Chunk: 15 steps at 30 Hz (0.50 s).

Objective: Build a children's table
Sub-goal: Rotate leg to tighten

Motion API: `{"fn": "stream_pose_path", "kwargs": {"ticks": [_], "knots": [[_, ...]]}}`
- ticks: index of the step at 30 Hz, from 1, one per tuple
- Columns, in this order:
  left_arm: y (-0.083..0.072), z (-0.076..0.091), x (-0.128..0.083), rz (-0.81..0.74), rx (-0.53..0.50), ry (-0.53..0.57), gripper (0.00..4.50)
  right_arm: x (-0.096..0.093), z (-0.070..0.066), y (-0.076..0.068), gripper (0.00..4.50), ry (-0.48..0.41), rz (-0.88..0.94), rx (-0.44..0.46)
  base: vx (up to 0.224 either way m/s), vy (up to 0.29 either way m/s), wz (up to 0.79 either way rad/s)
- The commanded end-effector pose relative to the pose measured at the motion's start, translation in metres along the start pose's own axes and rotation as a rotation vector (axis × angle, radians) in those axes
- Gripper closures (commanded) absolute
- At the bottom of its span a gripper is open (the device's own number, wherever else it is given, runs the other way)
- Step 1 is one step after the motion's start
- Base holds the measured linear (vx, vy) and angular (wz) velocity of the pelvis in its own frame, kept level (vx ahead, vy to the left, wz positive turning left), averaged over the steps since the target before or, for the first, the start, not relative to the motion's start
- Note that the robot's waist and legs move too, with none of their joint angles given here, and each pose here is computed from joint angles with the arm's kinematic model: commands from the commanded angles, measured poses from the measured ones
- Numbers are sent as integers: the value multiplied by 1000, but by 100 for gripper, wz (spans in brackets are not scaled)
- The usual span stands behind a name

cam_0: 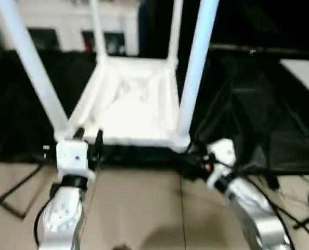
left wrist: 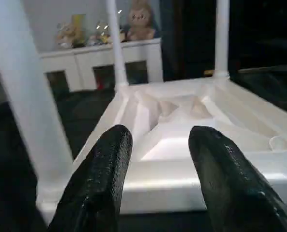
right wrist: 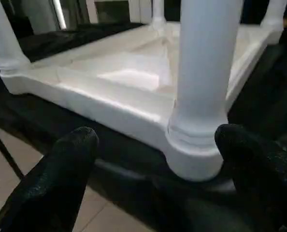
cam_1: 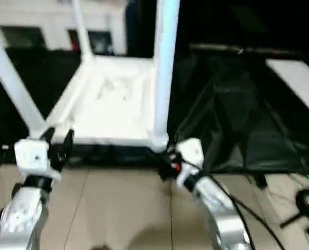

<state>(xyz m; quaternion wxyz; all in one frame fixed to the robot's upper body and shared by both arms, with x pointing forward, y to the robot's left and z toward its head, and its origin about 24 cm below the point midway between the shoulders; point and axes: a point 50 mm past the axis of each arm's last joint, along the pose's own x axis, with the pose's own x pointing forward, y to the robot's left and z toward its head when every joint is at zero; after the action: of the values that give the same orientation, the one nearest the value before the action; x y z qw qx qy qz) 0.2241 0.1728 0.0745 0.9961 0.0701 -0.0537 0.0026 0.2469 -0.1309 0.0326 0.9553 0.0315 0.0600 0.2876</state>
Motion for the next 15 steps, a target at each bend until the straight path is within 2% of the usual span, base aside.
{"fn": "stream_pose_path", "kwargs": {"ticks": [1, 3, 7, 9, 15], "knots": [[4, -4, 2, 26, 9, 26, 216, -1, 3, 1, 19, -22, 1, 2, -40, -75, 1], [3, -3, 5, 25, -9, 27, 216, -2, 2, -2, 19, -16, -5, -4, 0, 0, 0], [2, -1, 12, -16, 20, 12, 216, 1, 2, -4, 19, -14, -10, -13, -24, 90, 5], [5, -3, 16, -15, 43, 22, 216, 4, 4, -6, 19, -22, -15, -27, -49, 98, 5], [10, -2, 20, 5, 23, 18, 216, 7, 6, -7, 19, -32, -23, -25, -69, 101, 1]]}}
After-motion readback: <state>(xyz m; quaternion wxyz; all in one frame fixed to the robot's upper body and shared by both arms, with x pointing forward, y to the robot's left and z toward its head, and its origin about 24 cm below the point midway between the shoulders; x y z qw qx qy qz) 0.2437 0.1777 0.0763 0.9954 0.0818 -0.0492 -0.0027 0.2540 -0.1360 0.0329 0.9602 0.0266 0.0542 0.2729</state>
